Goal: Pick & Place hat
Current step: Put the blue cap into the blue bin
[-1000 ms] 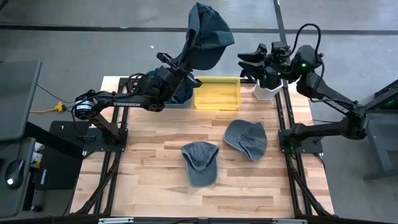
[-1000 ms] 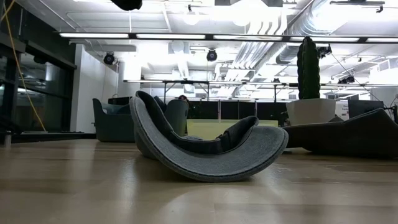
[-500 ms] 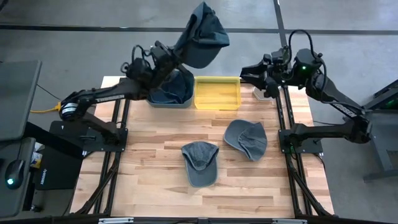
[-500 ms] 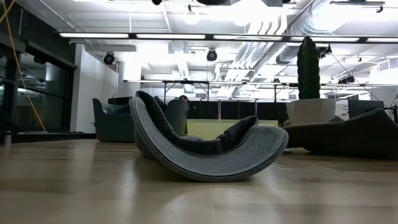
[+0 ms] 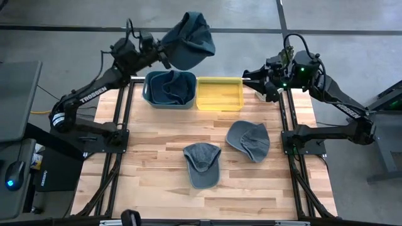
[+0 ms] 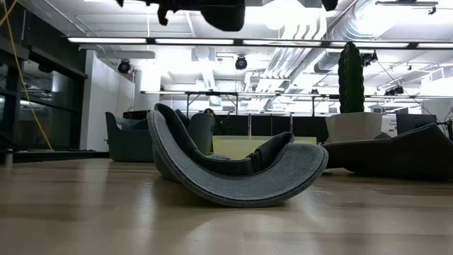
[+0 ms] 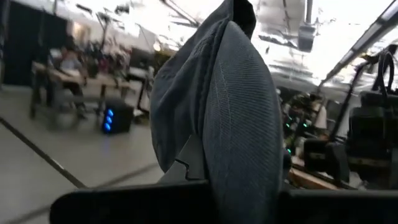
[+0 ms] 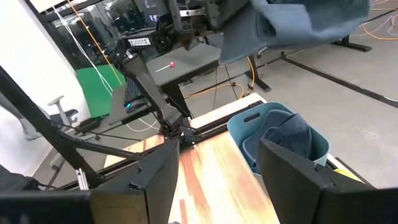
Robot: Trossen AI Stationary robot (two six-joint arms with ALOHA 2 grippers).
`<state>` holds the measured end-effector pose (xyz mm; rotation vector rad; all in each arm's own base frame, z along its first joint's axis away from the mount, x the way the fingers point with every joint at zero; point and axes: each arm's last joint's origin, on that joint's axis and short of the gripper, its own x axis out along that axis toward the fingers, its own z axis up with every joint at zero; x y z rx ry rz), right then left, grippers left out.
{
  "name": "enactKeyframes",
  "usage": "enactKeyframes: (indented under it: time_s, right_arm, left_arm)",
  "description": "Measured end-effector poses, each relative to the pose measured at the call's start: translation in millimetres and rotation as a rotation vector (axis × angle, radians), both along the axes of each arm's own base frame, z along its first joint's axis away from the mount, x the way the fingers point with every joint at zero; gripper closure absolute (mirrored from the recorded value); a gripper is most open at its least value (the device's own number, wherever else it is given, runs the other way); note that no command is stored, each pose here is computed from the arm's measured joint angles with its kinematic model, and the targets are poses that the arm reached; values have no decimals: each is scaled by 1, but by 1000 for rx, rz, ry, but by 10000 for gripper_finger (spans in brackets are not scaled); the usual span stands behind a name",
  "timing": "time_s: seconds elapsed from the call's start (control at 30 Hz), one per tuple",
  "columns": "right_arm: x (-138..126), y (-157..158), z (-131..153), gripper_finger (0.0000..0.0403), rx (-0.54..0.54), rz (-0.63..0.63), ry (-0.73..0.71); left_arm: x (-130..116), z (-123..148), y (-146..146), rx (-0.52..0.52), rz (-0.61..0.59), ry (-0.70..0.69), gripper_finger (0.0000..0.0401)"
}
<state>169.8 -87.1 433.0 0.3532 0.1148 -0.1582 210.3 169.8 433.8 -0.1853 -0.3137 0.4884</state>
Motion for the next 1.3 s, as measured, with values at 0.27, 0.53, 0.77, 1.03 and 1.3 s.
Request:
enactKeyframes:
  time_s: [0.27,0.53,0.77,1.03,1.3]
  right_arm:
    - [0,-1,0,192,-4,-32,4]
    - [2,-3,-2,192,-1,-52,15]
    - [3,-4,-3,192,-3,-86,22]
    - [3,-5,-3,192,-8,-126,25]
    - [3,-5,-3,192,-3,-148,26]
  left_arm:
    - [-37,-11,36,-219,-164,36,401]
    - [-68,-41,78,-461,-302,124,401]
    - [-82,-83,109,-693,-483,180,401]
    - [-79,-133,117,-863,-462,319,401]
    - [-80,-155,120,-893,-369,447,401]
